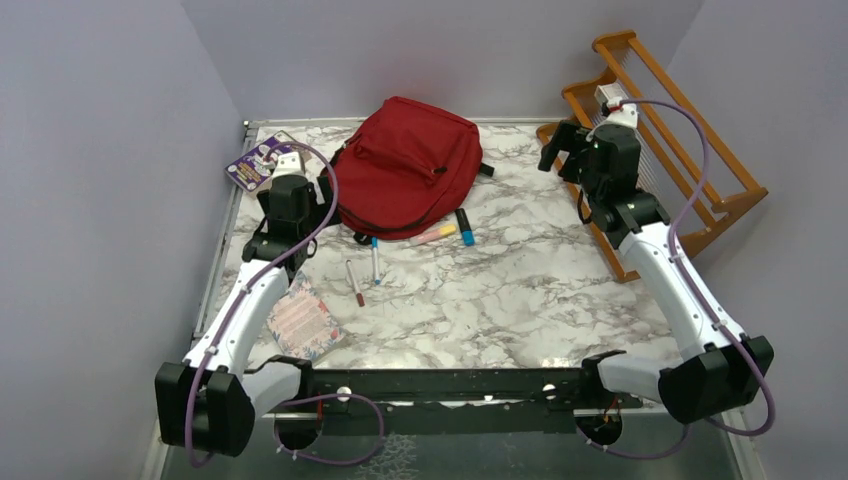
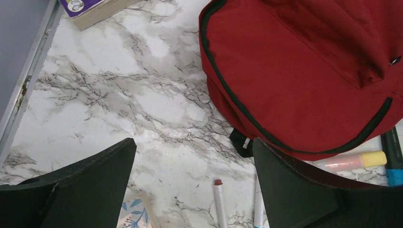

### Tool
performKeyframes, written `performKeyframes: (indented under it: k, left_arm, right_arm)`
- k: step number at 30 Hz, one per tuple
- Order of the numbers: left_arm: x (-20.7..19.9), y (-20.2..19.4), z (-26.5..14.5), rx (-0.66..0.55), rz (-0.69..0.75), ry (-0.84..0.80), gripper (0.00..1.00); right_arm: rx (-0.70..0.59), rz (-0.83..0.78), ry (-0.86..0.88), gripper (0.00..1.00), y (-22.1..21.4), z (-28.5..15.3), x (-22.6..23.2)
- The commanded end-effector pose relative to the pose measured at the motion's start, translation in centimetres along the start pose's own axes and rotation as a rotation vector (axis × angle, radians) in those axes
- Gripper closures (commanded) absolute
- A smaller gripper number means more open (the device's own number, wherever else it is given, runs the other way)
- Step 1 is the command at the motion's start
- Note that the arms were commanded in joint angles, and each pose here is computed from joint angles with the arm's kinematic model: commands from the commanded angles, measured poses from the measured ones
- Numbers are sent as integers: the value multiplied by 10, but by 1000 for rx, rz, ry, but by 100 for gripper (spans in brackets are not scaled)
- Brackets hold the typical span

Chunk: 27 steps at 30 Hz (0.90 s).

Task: Pack the student bag
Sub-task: Adjust the student bag at the center of the board.

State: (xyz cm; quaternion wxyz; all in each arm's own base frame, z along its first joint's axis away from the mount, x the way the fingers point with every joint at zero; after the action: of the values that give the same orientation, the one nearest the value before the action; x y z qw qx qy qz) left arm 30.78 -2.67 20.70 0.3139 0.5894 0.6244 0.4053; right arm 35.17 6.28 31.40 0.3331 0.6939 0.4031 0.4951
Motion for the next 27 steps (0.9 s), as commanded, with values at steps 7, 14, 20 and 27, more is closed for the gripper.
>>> performKeyframes:
  k: [7, 14, 20, 27]
  left_arm:
    - [-17, 29, 6, -49, -53, -152, 2]
    - [-19, 31, 7, -43, -47, -139, 1]
    - [-15, 24, 4, -11, -61, -77, 1]
    - [-16, 28, 0, -28, -61, -77, 1]
  right_arm:
    - [108, 11, 111, 0, 6, 16, 25]
    - [171, -24, 136, 0, 1, 18, 29]
    - [324, -72, 300, 0, -22, 19, 47]
    - [611, -110, 422, 0, -76, 38, 76]
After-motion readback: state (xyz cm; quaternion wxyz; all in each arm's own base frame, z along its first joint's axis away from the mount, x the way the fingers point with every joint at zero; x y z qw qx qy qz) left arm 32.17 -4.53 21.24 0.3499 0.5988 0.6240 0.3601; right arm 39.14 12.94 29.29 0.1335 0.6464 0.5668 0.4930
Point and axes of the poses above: each gripper's point midway between its finger pads, its own z axis out along the fingers, its own x axis along the line the jaws close on, y = z × x, the point moved 4 cm from there along -z, back along the fingers, and after that the axes turned 13 degrees about z, right-handed, at the moved point
